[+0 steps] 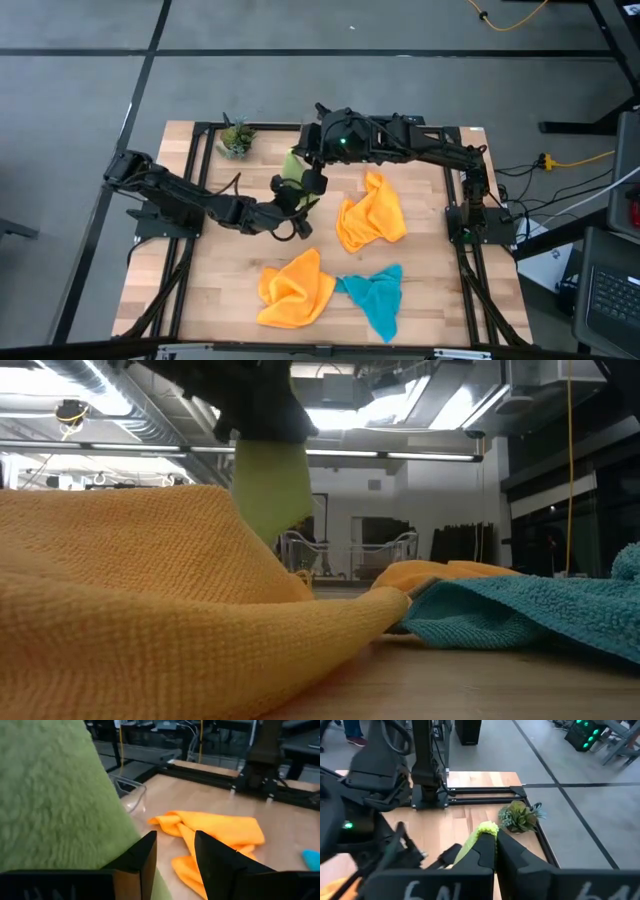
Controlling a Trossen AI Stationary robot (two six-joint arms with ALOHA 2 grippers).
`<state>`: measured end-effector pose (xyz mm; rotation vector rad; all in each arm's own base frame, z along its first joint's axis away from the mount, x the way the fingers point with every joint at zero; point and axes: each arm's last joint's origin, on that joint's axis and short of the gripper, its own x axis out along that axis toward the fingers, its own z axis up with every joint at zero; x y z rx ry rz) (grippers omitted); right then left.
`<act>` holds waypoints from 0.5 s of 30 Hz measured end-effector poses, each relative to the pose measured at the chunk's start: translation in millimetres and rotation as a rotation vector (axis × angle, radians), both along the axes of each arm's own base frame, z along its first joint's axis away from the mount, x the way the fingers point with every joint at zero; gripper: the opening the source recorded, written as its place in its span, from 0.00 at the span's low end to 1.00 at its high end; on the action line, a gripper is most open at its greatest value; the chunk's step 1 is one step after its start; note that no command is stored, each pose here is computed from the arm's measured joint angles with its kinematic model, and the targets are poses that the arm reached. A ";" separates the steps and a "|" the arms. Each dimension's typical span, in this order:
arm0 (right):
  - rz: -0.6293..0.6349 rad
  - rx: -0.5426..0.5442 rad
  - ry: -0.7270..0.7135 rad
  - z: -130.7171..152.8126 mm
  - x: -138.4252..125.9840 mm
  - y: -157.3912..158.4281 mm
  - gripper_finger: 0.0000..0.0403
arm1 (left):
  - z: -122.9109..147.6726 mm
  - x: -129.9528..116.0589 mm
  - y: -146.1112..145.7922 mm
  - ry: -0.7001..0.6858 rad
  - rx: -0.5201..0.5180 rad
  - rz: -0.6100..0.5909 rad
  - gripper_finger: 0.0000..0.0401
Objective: Fold microfiber towels
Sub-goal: Fold the green microfiber cloth
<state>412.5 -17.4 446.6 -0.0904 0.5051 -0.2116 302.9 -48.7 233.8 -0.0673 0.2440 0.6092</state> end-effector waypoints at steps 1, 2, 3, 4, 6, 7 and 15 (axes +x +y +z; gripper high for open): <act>0.000 -0.002 0.005 -0.4 -0.2 0.1 0.01 | -1.7 -0.3 1.1 0.014 0.006 0.015 0.31; -0.004 -0.007 0.016 -1.2 -0.8 0.1 0.01 | -3.2 -1.2 1.2 0.026 0.010 0.034 0.31; -0.015 -0.013 0.030 -2.2 -1.6 -0.2 0.01 | -4.5 -2.3 0.6 0.036 0.013 0.048 0.31; -0.032 -0.021 0.044 -3.3 -2.4 -1.0 0.01 | -5.8 -3.5 -1.0 0.050 0.023 0.058 0.31; -0.060 -0.031 0.078 -6.0 -4.4 -1.9 0.01 | -8.1 -6.9 -6.2 0.079 0.055 0.086 0.31; -0.067 -0.032 0.100 -7.8 -5.7 -2.3 0.01 | -8.5 -8.7 -9.3 0.085 0.074 0.105 0.31; -0.064 -0.006 0.211 -16.7 -12.5 4.4 0.01 | -11.7 -21.4 -27.7 0.129 0.205 0.218 0.31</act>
